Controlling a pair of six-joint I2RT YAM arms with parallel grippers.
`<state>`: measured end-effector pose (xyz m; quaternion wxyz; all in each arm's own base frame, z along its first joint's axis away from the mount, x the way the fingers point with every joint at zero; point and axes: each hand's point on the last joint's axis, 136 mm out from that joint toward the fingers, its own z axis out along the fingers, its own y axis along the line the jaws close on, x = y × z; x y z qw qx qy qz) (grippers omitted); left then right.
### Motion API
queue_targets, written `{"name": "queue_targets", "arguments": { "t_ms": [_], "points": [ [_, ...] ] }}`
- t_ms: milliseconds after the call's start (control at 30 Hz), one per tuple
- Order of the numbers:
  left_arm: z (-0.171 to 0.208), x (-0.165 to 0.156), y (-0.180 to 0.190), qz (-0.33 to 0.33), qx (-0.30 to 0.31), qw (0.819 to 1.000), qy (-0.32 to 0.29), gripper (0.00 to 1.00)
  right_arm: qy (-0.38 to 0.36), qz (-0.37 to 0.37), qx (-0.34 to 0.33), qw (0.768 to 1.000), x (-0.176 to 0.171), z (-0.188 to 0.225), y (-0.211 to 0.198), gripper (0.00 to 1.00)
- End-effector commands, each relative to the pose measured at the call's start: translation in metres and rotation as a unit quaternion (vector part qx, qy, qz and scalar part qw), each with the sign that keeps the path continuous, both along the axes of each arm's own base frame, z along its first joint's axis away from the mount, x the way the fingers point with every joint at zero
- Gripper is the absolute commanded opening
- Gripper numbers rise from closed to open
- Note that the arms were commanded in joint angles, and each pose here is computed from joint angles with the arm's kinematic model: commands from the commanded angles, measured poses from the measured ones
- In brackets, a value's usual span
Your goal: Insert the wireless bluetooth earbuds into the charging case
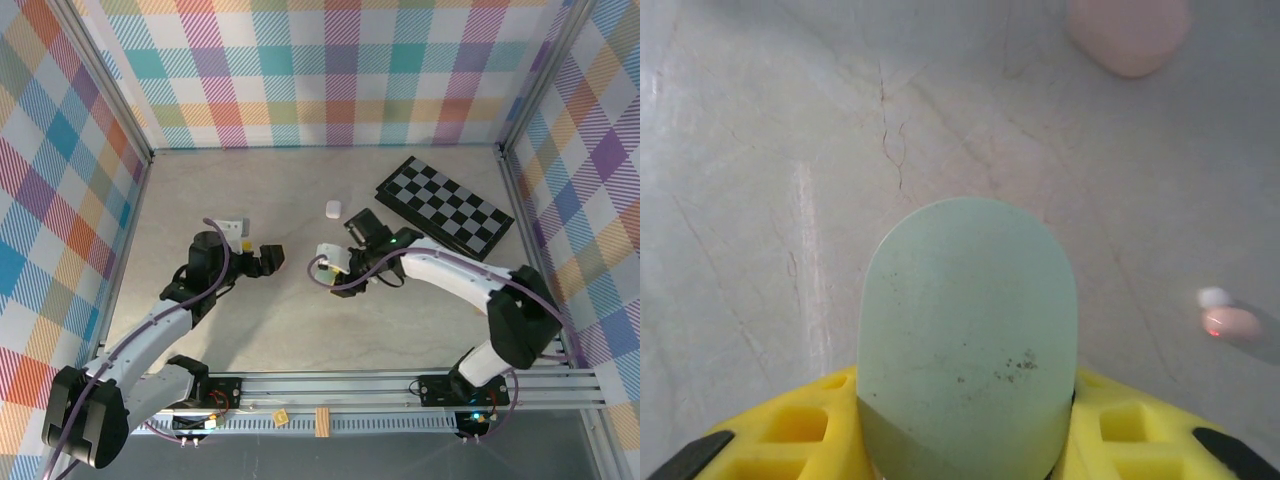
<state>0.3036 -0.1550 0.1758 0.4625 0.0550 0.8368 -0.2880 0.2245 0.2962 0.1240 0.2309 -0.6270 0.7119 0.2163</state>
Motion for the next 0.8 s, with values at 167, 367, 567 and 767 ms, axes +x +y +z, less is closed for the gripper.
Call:
{"name": "queue_targets", "arguments": {
  "t_ms": [167,367,567,767],
  "points": [
    [0.067,-0.038,-0.072,-0.215,-0.053,0.954,-0.204,1.0,0.011,0.007,0.054,0.998,-0.02,0.075,-0.023,0.29],
    [0.071,-0.095,-0.114,-0.372,-0.017,0.874,-0.311,1.0,0.012,0.018,0.078,0.997,-0.035,0.106,-0.029,0.29],
    [0.075,-0.12,-0.137,-0.449,-0.03,0.836,-0.314,0.96,0.04,0.046,0.099,0.993,-0.052,0.12,-0.026,0.28],
    [0.074,-0.125,-0.154,-0.484,-0.056,0.831,-0.271,0.82,0.056,0.062,0.104,0.991,-0.056,0.12,-0.023,0.25]
  ]
}}
